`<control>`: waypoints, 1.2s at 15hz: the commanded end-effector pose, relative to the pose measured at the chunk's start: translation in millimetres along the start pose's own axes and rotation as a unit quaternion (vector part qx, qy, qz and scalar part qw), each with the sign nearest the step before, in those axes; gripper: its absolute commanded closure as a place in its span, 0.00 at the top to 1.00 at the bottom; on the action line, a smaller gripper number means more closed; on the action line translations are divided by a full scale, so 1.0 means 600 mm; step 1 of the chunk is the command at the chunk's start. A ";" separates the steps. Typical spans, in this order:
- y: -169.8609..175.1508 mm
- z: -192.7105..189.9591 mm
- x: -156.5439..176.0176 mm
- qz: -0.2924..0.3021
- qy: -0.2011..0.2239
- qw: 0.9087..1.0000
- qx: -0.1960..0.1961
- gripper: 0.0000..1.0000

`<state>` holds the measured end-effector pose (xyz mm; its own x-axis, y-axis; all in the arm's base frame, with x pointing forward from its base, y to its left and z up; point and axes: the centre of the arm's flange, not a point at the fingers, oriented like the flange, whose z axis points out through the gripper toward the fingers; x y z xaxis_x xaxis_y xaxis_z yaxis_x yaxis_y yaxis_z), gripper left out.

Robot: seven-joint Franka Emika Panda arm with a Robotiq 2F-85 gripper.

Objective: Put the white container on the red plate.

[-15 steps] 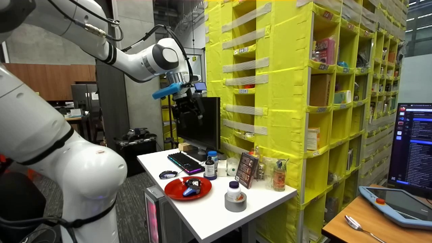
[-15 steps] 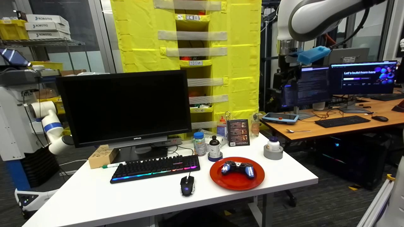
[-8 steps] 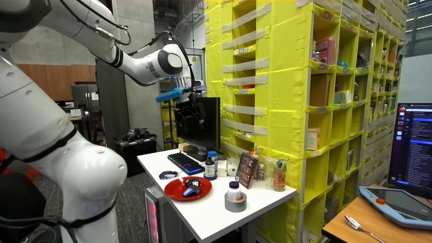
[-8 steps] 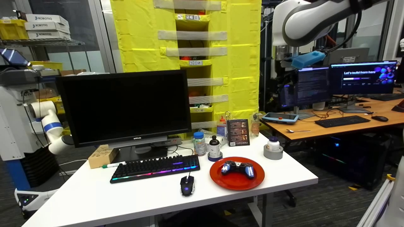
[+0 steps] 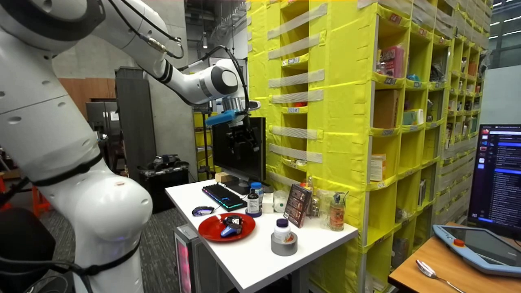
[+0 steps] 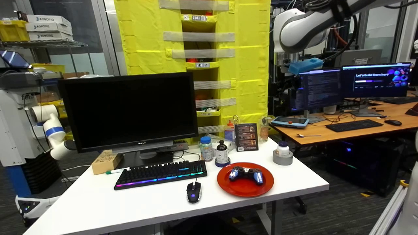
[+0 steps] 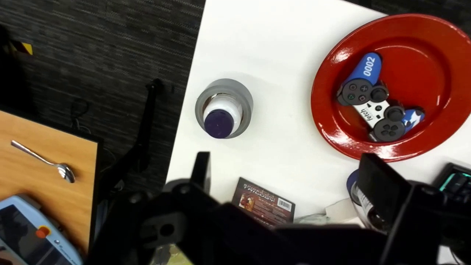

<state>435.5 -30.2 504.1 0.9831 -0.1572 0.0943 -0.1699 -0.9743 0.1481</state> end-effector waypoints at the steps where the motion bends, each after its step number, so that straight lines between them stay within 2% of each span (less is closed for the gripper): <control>1: 0.062 0.001 0.038 0.051 -0.007 0.999 0.010 1.00; 6: 0.137 0.039 0.034 0.105 -0.029 0.994 0.014 1.00; 13: 0.086 0.132 0.048 0.085 -0.062 0.994 0.014 1.00; 18: 0.065 0.199 0.062 0.090 -0.066 0.994 0.007 1.00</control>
<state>464.7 -94.5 414.0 0.9456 -0.3245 -0.0219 -0.3194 -0.9392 0.1259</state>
